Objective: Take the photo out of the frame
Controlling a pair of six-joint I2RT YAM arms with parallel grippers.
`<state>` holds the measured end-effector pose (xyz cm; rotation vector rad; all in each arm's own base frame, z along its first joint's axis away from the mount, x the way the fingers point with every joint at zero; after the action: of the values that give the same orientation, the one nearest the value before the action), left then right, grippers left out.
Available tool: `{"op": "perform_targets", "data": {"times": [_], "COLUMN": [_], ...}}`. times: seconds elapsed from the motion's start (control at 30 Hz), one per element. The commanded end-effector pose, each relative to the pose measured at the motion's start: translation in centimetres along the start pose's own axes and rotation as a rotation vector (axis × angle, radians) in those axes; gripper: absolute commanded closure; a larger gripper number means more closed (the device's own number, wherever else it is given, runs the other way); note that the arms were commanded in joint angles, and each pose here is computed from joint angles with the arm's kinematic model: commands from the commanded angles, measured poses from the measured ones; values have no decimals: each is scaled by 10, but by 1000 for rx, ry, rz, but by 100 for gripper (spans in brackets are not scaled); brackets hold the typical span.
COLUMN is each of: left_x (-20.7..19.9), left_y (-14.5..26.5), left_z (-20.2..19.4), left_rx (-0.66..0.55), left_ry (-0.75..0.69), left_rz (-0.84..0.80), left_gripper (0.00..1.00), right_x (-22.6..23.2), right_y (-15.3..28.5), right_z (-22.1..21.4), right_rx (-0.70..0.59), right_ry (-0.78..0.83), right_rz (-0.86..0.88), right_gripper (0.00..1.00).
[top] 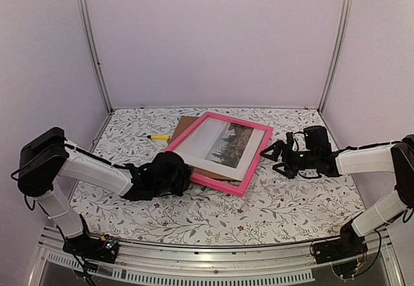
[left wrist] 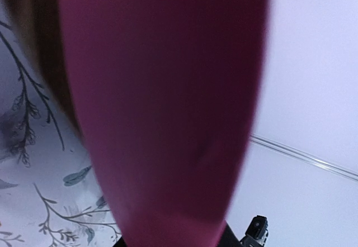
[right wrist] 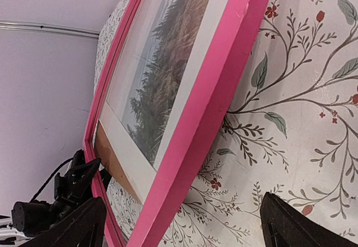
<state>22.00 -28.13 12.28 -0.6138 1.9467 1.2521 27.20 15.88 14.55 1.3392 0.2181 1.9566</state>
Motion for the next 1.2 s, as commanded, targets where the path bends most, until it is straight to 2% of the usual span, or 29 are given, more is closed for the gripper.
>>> {"op": "perform_targets", "data": {"times": [0.0,0.1,0.13,0.17,0.3,0.37,0.47,0.53,0.67,0.8,0.93,1.17], "left_x": [76,87,90,92,93,92,89,87,81,66,33,-42], "left_y": [0,-2,-1,0,9,13,21,27,41,55,62,57], "left_z": [8,6,6,6,8,9,12,14,19,27,30,37], "left_rx": [21,17,18,16,-7,-18,-36,-53,-77,-95,-76,-29], "left_ry": [46,50,54,57,49,38,-12,-53,-147,-302,-504,-895], "left_rz": [336,368,377,385,412,420,449,475,508,546,548,438], "left_gripper": [100,100,94,87,45,28,9,2,1,1,1,1], "right_x": [-2,0,0,0,0,-1,-2,-1,-4,-6,-8,-14], "right_y": [7,7,8,8,6,5,5,4,1,1,-1,-3], "right_z": [-2,-1,0,0,3,3,5,6,9,14,18,23], "right_rx": [13,18,21,24,40,43,42,43,50,48,51,59], "right_ry": [45,64,69,77,101,111,121,131,145,160,176,192], "right_rz": [-21,-26,-28,-32,-56,-72,-88,-97,-137,-184,-232,-321], "right_gripper": [1,1,1,1,1,1,1,1,1,1,1,1]}}
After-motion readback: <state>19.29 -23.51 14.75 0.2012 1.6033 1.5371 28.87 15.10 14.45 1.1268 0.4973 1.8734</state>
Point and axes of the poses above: each gripper's point midway between its finger pads, its own y axis back along the fingers, its own x axis along the line the jaws close on, z = x × y, the point moved 9 cm from there along y, back along the fingers, and after that the axes turned 11 degrees about y, right-handed, at the moved point
